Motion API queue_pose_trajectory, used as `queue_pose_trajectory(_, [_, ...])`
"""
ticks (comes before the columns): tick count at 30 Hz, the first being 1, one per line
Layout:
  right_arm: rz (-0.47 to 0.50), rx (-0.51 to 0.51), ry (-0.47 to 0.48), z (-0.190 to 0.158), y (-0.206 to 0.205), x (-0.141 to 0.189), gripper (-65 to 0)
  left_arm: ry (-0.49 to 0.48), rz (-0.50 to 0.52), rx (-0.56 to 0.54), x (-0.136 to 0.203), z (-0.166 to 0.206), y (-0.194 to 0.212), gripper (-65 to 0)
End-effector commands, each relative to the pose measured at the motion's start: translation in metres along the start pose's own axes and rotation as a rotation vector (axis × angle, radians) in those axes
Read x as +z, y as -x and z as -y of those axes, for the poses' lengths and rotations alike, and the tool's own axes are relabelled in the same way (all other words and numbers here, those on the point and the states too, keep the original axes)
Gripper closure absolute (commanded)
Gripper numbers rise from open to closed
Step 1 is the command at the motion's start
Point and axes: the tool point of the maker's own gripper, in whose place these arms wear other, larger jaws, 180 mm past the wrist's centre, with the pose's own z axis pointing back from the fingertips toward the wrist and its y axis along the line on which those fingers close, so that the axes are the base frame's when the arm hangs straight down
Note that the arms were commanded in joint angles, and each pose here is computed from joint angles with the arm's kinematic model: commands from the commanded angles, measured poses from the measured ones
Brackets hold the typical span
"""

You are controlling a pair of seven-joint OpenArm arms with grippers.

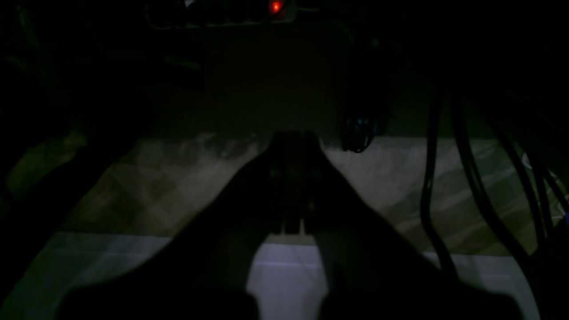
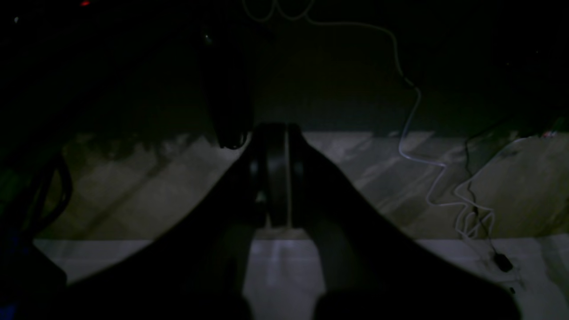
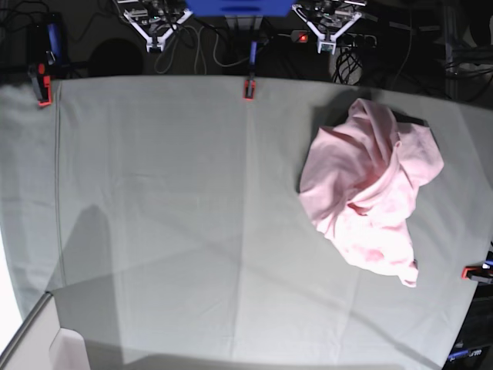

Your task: Layout the t-shirt on the table in an organized manner, then fold the t-shirt properly

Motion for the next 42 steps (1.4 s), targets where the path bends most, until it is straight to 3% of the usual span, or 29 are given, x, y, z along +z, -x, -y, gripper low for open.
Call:
queue_pose_trajectory(1, [0.007,0.001,-0.012,0.000,0.000,0.000,0.0,-0.004,0.005,0.001,0.000,0.000,-0.001,0.0])
queue_pose_trajectory(10, [0.005,0.001,-0.012,0.000,0.001,0.000,0.0,-0.001,0.008,0.001,0.000,0.000,0.000,0.0])
queue_pose_trajectory(14, [-0.008,0.003,-0.010,0.002,0.021,0.003,0.0,-0.005,-0.022,-0.002,0.003,-0.004,0.026,0.0])
queue_pose_trajectory(23, [0.115,0.029,0.024,0.026,0.043,0.038,0.0,-0.034,0.071,-0.029,0.026,-0.030,0.052,0.0])
queue_pose_trajectory(32, [0.369,0.079,0.038,0.038,0.005,0.115,0.0,-0.017,0.273,-0.057,0.074,-0.027,0.026,0.0])
queue_pose_trajectory(42, [0.633,0.101,0.017,0.022,-0.077,0.225,0.0,0.042,0.636,-0.054,0.188,0.000,-0.053,0.0])
